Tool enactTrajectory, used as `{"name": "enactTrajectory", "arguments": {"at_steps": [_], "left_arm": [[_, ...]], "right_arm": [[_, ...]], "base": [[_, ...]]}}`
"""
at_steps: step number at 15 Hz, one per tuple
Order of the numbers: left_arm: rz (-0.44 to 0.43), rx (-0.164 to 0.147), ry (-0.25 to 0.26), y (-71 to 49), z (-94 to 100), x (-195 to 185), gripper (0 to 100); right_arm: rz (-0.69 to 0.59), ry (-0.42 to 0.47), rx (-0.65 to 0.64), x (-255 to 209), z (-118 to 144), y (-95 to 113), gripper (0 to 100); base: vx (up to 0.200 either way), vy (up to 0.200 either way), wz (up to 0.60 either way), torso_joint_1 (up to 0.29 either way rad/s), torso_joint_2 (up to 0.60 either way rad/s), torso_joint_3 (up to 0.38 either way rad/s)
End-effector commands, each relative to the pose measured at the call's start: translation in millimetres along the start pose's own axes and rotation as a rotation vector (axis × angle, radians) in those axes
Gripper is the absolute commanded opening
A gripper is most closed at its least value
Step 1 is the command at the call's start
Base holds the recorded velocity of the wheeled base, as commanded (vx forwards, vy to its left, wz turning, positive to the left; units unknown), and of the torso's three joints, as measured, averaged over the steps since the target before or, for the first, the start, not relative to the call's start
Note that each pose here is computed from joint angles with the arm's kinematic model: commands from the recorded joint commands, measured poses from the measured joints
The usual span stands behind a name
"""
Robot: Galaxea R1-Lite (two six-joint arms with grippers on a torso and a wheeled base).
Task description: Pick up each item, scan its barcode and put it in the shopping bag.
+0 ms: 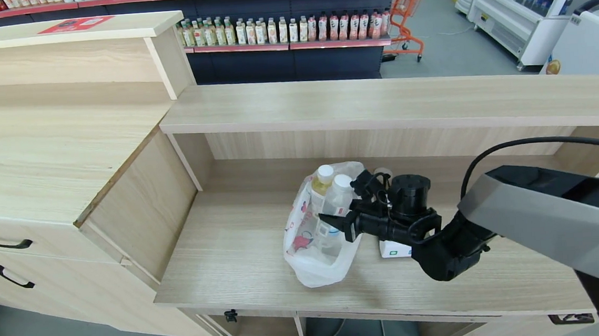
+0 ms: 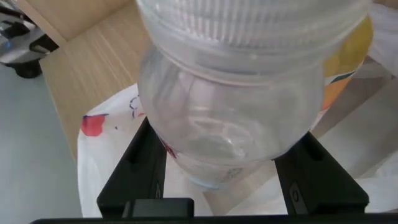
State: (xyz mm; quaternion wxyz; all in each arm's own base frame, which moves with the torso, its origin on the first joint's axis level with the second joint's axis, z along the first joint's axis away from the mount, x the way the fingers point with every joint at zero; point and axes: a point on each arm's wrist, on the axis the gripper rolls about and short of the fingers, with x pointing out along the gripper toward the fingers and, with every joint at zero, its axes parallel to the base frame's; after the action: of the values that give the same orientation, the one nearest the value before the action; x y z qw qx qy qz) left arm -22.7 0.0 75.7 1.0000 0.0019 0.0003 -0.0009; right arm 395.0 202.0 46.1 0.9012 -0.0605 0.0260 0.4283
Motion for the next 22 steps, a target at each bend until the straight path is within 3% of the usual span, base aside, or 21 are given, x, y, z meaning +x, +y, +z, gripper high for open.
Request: {"name": "enactTrajectory", "arguments": {"at_steps": [1, 5, 6, 9, 12, 15, 17, 19, 22], "left_arm": [[0.0, 0.001, 0.001, 0.0, 0.1, 0, 100], [0.0, 0.001, 0.001, 0.0, 0.1, 0, 100], [0.0, -0.001, 0.001, 0.0, 0.1, 0, 100], [0.0, -0.001, 0.001, 0.0, 0.1, 0, 100], [0.0, -0.001, 0.001, 0.0, 0.1, 0, 100], [0.0, 0.001, 0.001, 0.0, 0.1, 0, 100], [0.0, -0.001, 0.001, 0.0, 0.1, 0, 100], [0.0, 0.001, 0.001, 0.0, 0.1, 0, 100], [0.0, -0.001, 0.001, 0.0, 0.1, 0, 100]], "right_arm": [[-0.005, 0.041, -0.011, 7, -22, 2, 0], [-0.003, 0.058, -0.089, 7, -29, 5, 0], [-0.003, 0.06, -0.088, 7, -31, 5, 100], [-0.007, 0.039, -0.085, 5, -21, 4, 100], [-0.026, -0.014, 0.026, -17, 21, 4, 100], [-0.062, -0.005, 0.197, -74, 51, 10, 100], [-0.121, -0.007, 0.205, -110, 63, 3, 100], [-0.204, -0.016, 0.197, -164, 92, 1, 100], [-0.332, 0.0, 0.18, -246, 119, 22, 100]], "base": [[0.0, 0.0, 0.0, 0.0, 0.0, 0.0], [0.0, 0.0, 0.0, 0.0, 0.0, 0.0], [0.0, 0.0, 0.0, 0.0, 0.0, 0.0], [0.0, 0.0, 0.0, 0.0, 0.0, 0.0], [0.0, 0.0, 0.0, 0.0, 0.0, 0.0], [0.0, 0.0, 0.0, 0.0, 0.0, 0.0], [0.0, 0.0, 0.0, 0.0, 0.0, 0.0], [0.0, 0.0, 0.0, 0.0, 0.0, 0.0], [0.0, 0.0, 0.0, 0.0, 0.0, 0.0]]}}
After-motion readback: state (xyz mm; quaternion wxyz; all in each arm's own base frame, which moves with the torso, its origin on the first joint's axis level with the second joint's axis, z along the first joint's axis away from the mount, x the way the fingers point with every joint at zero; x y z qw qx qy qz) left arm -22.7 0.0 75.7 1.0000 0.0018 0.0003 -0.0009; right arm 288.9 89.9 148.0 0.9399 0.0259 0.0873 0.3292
